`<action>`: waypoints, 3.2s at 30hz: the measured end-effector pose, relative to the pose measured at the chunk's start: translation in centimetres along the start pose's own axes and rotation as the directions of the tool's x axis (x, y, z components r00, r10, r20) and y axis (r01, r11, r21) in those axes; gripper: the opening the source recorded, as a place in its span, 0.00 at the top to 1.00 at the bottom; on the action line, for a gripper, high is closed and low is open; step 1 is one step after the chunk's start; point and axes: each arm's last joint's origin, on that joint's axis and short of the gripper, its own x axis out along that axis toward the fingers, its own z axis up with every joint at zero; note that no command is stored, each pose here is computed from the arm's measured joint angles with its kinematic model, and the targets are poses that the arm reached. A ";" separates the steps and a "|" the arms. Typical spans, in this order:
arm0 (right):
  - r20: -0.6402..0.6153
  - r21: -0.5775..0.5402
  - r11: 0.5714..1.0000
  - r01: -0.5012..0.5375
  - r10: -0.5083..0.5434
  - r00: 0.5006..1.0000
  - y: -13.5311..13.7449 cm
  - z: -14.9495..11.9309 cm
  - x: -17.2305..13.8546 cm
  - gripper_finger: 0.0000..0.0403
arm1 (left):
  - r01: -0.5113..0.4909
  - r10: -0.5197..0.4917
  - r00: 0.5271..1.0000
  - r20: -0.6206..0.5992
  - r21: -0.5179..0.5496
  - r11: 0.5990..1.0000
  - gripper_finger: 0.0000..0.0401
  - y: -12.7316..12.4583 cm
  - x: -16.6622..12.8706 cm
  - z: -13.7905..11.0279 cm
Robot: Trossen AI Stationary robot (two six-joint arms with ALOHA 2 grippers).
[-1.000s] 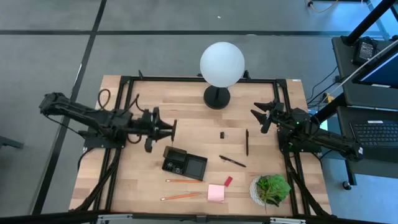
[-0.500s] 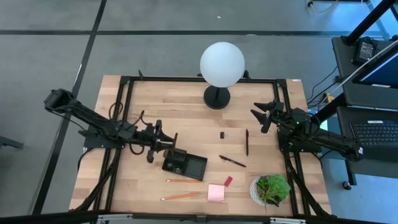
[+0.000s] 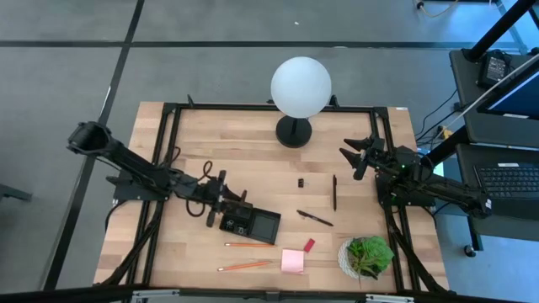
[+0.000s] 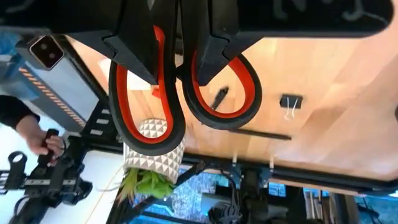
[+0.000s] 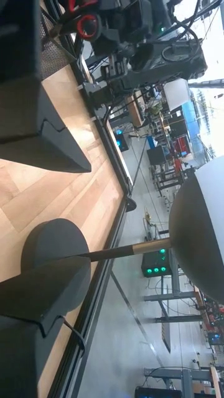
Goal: Pick and place office supplies into organizer
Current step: Put the black scissors into the black desk organizer, then put the top orange pencil into the black desk organizer
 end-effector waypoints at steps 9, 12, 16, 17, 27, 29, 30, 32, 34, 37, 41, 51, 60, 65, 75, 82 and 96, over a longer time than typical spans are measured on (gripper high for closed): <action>0.000 -0.002 1.000 0.000 0.000 1.000 0.0 0.0 0.0 0.41 | 0.037 -0.037 0.999 -0.038 0.005 0.999 0.77 -0.1 0.3 -0.5; 0.000 -0.003 1.000 0.000 0.000 1.000 0.0 0.0 0.0 0.41 | 0.041 -0.041 0.999 -0.024 0.002 0.999 0.74 -0.1 0.3 -0.4; 0.000 -0.003 1.000 0.000 0.000 1.000 0.0 0.0 0.0 0.41 | 0.032 -0.032 0.999 -0.019 -0.001 1.000 0.68 0.0 0.3 -0.4; 0.000 -0.003 1.000 0.000 0.000 1.000 0.0 0.0 0.0 0.41 | 0.029 -0.029 0.999 -0.019 -0.002 1.000 0.67 0.1 0.3 -0.3; 0.000 -0.003 1.000 0.000 0.000 1.000 0.0 0.0 0.0 0.41 | 0.033 -0.034 0.998 0.055 0.024 0.999 0.62 0.2 -0.1 0.8; 0.000 -0.003 1.000 0.000 0.000 1.000 0.0 0.0 0.0 0.41 | 0.041 -0.046 0.995 0.088 0.059 0.997 0.62 0.0 -0.5 1.4; 0.000 -0.003 1.000 0.000 0.000 1.000 0.0 0.0 0.0 0.41 | 0.048 -0.056 0.993 0.102 0.080 0.996 0.62 -0.1 -0.7 1.6; 0.000 -0.003 1.000 0.000 0.000 1.000 0.0 0.0 0.0 0.41 | 0.073 -0.091 0.988 0.125 0.145 0.987 0.63 -0.7 -1.0 2.0; 0.000 -0.003 1.000 0.000 0.000 1.000 0.0 0.0 0.0 0.41 | 0.109 -0.142 0.980 0.142 0.215 0.971 0.63 -1.6 -1.2 2.6; 0.000 -0.002 1.000 0.000 0.000 1.000 0.0 0.0 0.0 0.41 | 0.153 -0.202 0.967 0.154 0.280 0.948 0.64 -3.2 -1.1 3.3; 0.000 -0.001 1.000 0.000 0.000 1.000 0.0 0.0 0.0 0.41 | 0.173 -0.218 0.970 0.110 0.320 0.931 0.64 -5.3 -0.6 3.0; 0.000 -0.001 1.000 0.000 0.000 1.000 0.0 0.0 0.0 0.41 | 0.049 -0.033 0.996 -0.082 0.204 0.978 0.64 -10.0 0.4 -0.3; 0.000 -0.002 1.000 0.000 0.000 1.000 0.0 0.0 0.0 0.41 | -0.014 0.064 0.965 -0.255 0.194 0.981 0.68 -14.1 1.4 -2.1; 0.000 0.000 1.000 0.000 0.000 1.000 0.0 0.0 0.0 0.41 | -0.047 0.111 0.941 -0.321 0.200 0.979 0.72 -14.7 2.6 -3.6; 0.000 0.025 1.000 0.000 0.000 1.000 0.0 0.0 0.0 0.41 | -0.056 0.129 0.894 -0.430 0.179 0.982 0.72 -14.7 3.6 -6.6; 0.000 0.024 1.000 0.000 0.000 1.000 0.0 0.0 0.0 0.41 | -0.114 0.194 0.834 -0.517 0.183 0.977 0.72 -13.5 3.6 -7.4; 0.000 0.018 1.000 0.000 0.000 1.000 0.0 0.0 0.0 0.41 | -0.162 0.182 0.699 -0.692 0.095 0.982 0.72 -11.1 4.2 -7.7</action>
